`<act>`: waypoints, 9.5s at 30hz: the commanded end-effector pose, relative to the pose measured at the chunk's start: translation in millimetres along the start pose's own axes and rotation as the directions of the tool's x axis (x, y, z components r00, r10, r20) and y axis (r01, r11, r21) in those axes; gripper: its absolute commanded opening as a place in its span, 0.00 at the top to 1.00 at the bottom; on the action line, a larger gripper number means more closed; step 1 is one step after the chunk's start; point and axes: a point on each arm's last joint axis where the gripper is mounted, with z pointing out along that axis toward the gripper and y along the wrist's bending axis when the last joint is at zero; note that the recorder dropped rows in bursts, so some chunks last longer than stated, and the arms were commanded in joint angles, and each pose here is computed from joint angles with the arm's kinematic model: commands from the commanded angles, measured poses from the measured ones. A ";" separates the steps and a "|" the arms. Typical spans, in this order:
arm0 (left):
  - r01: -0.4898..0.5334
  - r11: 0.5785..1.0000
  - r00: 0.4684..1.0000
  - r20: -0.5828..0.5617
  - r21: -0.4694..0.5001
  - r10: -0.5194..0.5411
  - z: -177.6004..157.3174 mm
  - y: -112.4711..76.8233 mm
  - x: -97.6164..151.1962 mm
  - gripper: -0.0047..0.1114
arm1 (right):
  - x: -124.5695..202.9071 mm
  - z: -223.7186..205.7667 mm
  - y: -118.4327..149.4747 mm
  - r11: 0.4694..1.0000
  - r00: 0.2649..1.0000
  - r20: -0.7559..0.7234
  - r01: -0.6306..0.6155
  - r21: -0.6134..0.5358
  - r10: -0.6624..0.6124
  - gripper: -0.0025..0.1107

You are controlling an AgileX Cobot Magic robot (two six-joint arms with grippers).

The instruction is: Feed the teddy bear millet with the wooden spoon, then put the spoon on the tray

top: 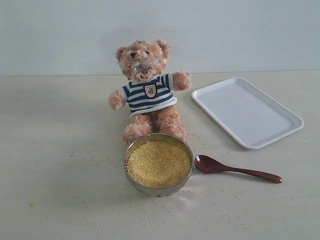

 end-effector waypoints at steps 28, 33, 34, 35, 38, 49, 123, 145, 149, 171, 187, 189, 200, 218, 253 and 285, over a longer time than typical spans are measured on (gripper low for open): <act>0.742 0.612 0.625 0.050 0.273 -0.779 -3.8 -12.0 -22.4 0.92 | -1.1 -0.4 -0.3 1.000 1.000 0.013 0.005 0.005 -0.005 0.98; 0.794 0.536 0.561 -0.008 0.287 -0.828 -4.1 -15.1 -21.5 0.92 | -1.1 -0.4 -0.3 1.000 1.000 0.013 0.005 0.005 -0.005 0.98; 0.800 0.526 0.553 -0.012 0.289 -0.833 -4.2 -15.3 -21.6 0.92 | -1.1 -0.4 -0.3 1.000 1.000 0.013 0.005 0.005 -0.005 0.98; 0.823 0.486 0.518 -0.037 0.296 -0.855 -4.4 -16.6 -21.6 0.92 | -1.1 -0.4 -0.3 1.000 1.000 0.013 0.005 0.005 -0.005 0.98; 0.798 0.518 0.572 -0.118 0.310 -0.811 -5.4 -24.4 -17.5 0.92 | -1.1 -0.4 -0.3 1.000 1.000 0.013 0.005 0.005 -0.005 0.98; 0.600 0.689 0.767 -0.047 0.407 -0.640 -0.2 -27.0 -80.4 0.78 | -1.1 -0.4 -0.3 1.000 1.000 0.013 0.005 0.005 -0.005 0.98; 0.388 0.757 0.870 -0.479 0.526 -0.114 364.2 -88.9 -67.9 0.16 | -1.1 -0.4 -0.3 1.000 1.000 0.013 0.005 0.005 -0.005 0.98; 0.473 0.674 0.839 -0.522 0.567 -0.151 372.2 -98.6 -50.6 0.16 | -1.1 -0.4 -0.4 1.000 1.000 0.013 0.009 0.005 -0.009 0.98; 0.471 0.662 0.847 -0.508 0.583 -0.155 377.1 -99.9 -55.0 0.16 | -1.1 -0.4 -0.4 1.000 1.000 0.013 0.009 0.005 -0.009 0.98; 0.548 0.635 0.799 -0.564 0.544 -0.208 379.9 -102.2 -48.7 0.06 | -1.1 -0.4 -0.4 1.000 1.000 0.013 0.009 0.005 -0.009 0.98; 0.502 0.656 0.832 -0.521 0.563 -0.189 389.7 -101.6 -53.2 0.06 | -1.1 -0.4 -0.4 1.000 1.000 0.013 0.009 0.005 -0.009 0.98; 0.506 0.648 0.830 -0.525 0.568 -0.188 391.8 -102.7 -50.5 0.06 | -1.1 -0.4 -0.4 1.000 1.000 0.013 0.009 0.005 -0.009 0.98; 0.478 0.649 0.845 -0.510 0.591 -0.158 405.4 -123.7 -47.3 0.06 | -1.1 -0.4 -0.4 1.000 1.000 0.013 0.009 0.005 -0.009 0.98; 0.442 0.668 0.865 -0.480 0.598 -0.143 415.6 -138.5 -52.5 0.06 | -1.1 -0.4 -0.4 1.000 1.000 0.013 0.009 0.005 -0.009 0.98; 0.433 0.643 0.854 -0.517 0.633 -0.066 416.7 -127.1 -61.7 0.91 | -1.1 -0.4 -0.4 1.000 1.000 0.013 0.009 0.005 -0.009 0.98; 0.564 0.446 0.820 -0.537 0.695 -0.200 359.2 13.6 -153.4 0.92 | -1.1 -0.4 -0.4 1.000 1.000 0.013 0.009 0.005 -0.009 0.98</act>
